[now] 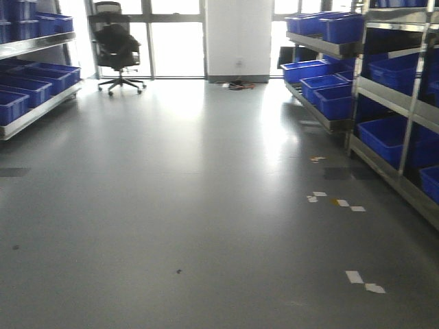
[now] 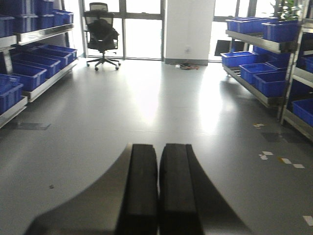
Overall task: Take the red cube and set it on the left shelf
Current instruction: 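Drive the base to the shelving while holding the red cube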
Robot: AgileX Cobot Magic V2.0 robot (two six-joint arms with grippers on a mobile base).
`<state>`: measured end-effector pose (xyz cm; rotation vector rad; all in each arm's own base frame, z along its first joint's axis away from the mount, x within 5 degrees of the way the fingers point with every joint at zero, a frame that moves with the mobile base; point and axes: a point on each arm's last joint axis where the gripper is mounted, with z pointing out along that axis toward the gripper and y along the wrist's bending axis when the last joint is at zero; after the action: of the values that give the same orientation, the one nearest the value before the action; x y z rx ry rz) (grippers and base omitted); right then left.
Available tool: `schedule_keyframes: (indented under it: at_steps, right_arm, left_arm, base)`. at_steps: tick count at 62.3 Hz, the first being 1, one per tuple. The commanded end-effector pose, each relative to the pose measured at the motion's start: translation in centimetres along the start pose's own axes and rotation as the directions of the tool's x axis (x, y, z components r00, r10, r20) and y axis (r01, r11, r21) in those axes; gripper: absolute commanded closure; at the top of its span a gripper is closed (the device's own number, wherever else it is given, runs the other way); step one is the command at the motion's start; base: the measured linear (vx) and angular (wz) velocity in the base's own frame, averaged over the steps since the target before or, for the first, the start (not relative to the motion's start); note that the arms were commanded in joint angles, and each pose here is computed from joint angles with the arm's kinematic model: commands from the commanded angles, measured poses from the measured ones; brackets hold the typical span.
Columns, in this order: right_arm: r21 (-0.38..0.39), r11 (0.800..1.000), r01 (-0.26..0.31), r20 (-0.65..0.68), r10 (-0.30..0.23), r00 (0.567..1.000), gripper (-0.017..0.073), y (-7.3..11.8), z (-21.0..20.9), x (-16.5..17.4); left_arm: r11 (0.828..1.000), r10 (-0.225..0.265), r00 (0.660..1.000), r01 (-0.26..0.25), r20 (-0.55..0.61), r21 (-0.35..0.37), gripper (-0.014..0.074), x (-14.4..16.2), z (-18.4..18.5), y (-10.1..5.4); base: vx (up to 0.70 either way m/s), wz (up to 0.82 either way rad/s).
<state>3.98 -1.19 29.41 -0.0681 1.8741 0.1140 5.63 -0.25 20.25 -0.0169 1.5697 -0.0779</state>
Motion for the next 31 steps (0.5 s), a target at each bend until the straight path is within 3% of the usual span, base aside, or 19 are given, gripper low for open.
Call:
schedule_keyframes:
  at_steps: [1, 10, 31]
  right_arm:
    - [0.000, 0.999, 0.034, 0.089, -0.034, 0.995, 0.0501, 0.07, -0.28, -1.37]
    - [0.000, 0.999, 0.034, 0.089, -0.034, 0.995, 0.0501, 0.07, -0.28, -1.37]
    - [0.000, 0.999, 0.034, 0.089, -0.034, 0.995, 0.0501, 0.07, -0.28, -1.37]
  left_arm:
    - [1.000, -0.012, 0.997, 0.012, 0.080, 0.001, 0.0492, -0.09, -0.03, 0.06]
    - [1.000, -0.012, 0.997, 0.012, 0.080, 0.001, 0.0492, -0.09, -0.03, 0.06]
    - [1.000, -0.012, 0.997, 0.012, 0.080, 0.001, 0.0492, -0.09, -0.03, 0.06]
  base:
    - [0.04, 0.30]
    - [0.08, 0.44]
    - [0.23, 0.14]
